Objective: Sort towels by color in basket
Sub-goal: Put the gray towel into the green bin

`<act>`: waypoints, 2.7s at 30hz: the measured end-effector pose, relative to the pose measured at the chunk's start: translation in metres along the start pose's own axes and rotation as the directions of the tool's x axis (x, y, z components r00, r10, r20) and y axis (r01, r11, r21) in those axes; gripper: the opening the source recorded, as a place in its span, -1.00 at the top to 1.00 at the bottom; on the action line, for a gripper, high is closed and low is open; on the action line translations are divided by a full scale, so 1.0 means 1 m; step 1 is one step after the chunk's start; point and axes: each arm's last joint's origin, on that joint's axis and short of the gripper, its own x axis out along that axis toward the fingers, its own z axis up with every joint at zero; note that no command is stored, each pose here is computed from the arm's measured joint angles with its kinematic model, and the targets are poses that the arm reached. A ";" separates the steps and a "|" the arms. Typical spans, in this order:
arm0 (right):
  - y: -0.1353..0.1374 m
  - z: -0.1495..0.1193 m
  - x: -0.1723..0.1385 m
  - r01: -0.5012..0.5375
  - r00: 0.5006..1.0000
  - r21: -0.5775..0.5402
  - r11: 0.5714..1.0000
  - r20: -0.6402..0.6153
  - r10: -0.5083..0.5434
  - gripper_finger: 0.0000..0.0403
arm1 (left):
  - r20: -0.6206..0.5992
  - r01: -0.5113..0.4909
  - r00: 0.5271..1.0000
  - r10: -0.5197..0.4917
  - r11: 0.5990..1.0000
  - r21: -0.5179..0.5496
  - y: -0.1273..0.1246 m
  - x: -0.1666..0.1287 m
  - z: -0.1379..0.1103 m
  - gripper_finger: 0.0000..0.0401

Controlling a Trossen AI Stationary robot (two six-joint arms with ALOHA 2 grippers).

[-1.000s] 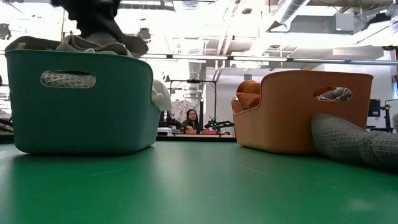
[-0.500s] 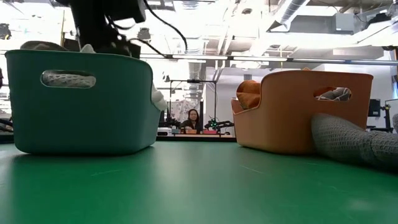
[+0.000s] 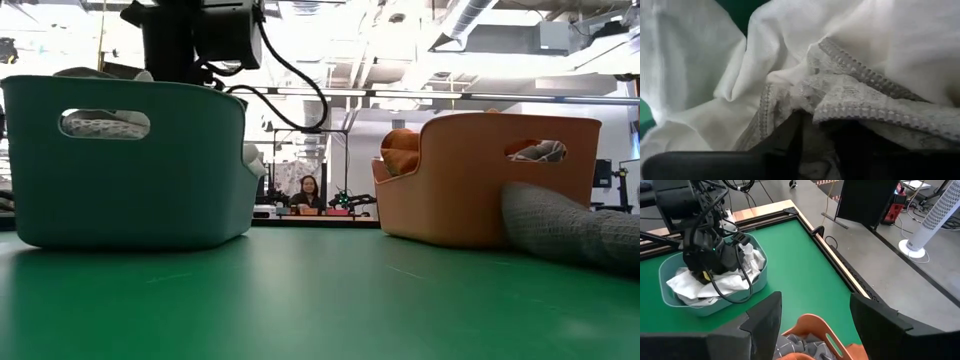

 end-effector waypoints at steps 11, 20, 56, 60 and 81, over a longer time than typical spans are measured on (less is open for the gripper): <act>0.000 0.000 0.000 0.000 1.000 -0.012 1.000 -0.002 0.000 -0.31 | 0.030 0.093 0.995 -0.094 0.995 0.048 0.001 -0.044 0.026 0.18; 0.000 0.000 0.000 0.001 1.000 -0.006 1.000 -0.003 -0.001 -0.31 | 0.104 0.031 0.994 -0.045 0.991 0.132 0.005 -0.079 0.039 0.18; 0.001 -0.002 0.000 -0.001 1.000 0.025 1.000 -0.020 0.002 -0.31 | -0.221 0.236 0.959 -0.176 0.929 0.284 0.001 -0.002 -0.011 0.18; 0.001 -0.002 0.000 -0.001 1.000 0.017 1.000 -0.020 0.001 -0.31 | -0.221 0.192 0.967 -0.128 0.936 0.297 0.004 -0.021 -0.003 0.18; 0.001 -0.002 0.000 -0.001 1.000 0.015 1.000 -0.020 0.002 -0.31 | -0.271 0.296 0.940 -0.206 0.889 0.350 0.019 -0.126 0.011 0.18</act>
